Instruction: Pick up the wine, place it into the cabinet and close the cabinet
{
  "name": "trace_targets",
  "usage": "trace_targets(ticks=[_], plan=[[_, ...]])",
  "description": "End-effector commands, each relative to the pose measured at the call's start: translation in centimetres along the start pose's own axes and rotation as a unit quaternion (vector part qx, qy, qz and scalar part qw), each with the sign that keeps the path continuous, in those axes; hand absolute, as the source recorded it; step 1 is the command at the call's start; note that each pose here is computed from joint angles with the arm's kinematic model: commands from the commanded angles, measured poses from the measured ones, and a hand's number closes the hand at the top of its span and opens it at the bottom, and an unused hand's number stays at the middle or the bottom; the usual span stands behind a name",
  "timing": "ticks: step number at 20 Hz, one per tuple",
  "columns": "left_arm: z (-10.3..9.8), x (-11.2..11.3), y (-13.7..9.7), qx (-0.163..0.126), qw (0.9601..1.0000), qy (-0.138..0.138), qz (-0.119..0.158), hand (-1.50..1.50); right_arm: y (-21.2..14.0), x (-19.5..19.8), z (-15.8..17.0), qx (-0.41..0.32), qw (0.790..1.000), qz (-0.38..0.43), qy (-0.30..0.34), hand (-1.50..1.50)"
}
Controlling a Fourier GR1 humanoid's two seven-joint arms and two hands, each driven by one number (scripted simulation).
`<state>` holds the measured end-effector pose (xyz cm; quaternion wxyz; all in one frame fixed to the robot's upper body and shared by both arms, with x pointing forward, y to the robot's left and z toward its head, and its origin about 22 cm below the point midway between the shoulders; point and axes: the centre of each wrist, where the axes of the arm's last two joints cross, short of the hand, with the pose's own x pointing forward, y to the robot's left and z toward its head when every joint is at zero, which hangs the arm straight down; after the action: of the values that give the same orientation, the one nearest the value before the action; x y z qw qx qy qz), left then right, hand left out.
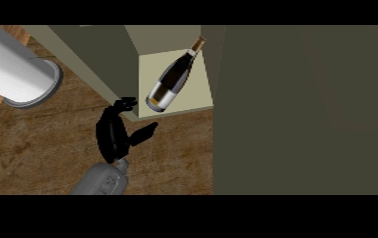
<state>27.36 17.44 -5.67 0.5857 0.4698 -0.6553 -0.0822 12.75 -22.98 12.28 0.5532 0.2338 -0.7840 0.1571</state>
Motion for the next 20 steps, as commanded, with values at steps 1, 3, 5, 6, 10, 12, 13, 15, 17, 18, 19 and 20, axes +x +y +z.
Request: trace_targets(ticks=[1,3,5,6,10,12,13,15,17,18,19,20], plan=[[-4.1,5.8,-2.7,-0.066,0.9978,-0.001,0.001,-1.5,0.0,0.6,0.3,0.004,1.0,-0.008,0.001,-1.5],[-4.5,7.3,-2.5,-0.061,0.9978,-0.001,0.028,-1.5,0.3,0.6,0.2,0.004,1.0,-0.014,-0.01,-1.5],[-3.8,8.0,-2.9,-0.066,0.9971,-0.008,0.037,-1.5,0.4,0.5,0.0,0.008,1.0,-0.018,-0.005,-1.5],[-3.5,8.6,-2.8,-0.065,0.9963,0.0,0.057,-1.5,0.6,0.6,0.1,0.007,1.0,-0.022,-0.006,-1.5],[-3.8,10.1,-2.8,-0.068,0.9944,-0.011,0.081,-1.5,0.3,0.4,0.0,0.003,1.0,-0.02,-0.008,-1.5],[-3.4,11.0,-3.0,-0.063,0.993,-0.01,0.1,-1.5,0.3,0.8,0.1,-0.001,1.0,-0.011,-0.004,-1.5],[-3.8,12.0,-2.7,-0.056,0.9918,-0.019,0.113,-1.5,0.2,0.7,-0.1,0.001,1.0,-0.011,-0.008,-1.5],[-4.1,12.4,-2.3,-0.053,0.9902,-0.022,0.127,-1.5,0.3,0.9,0.3,-0.01,1.0,-0.009,-0.001,-1.5],[-3.4,12.0,-2.6,-0.05,0.9888,-0.013,0.14,-1.5,0.4,1.0,0.5,-0.006,1.0,-0.013,0.003,-1.5],[-3.2,13.1,-2.6,-0.051,0.9861,-0.009,0.158,-1.5,0.7,0.9,0.2,-0.008,1.0,-0.018,0.001,-1.5],[-3.3,13.5,-2.5,-0.049,0.985,-0.014,0.165,-1.5,0.2,0.8,0.6,-0.013,1.0,-0.01,0.004,-1.5],[-3.8,13.5,-2.2,-0.036,0.9828,0.002,0.181,-1.5,0.4,1.3,0.6,-0.008,1.0,-0.008,-0.006,-1.5]])
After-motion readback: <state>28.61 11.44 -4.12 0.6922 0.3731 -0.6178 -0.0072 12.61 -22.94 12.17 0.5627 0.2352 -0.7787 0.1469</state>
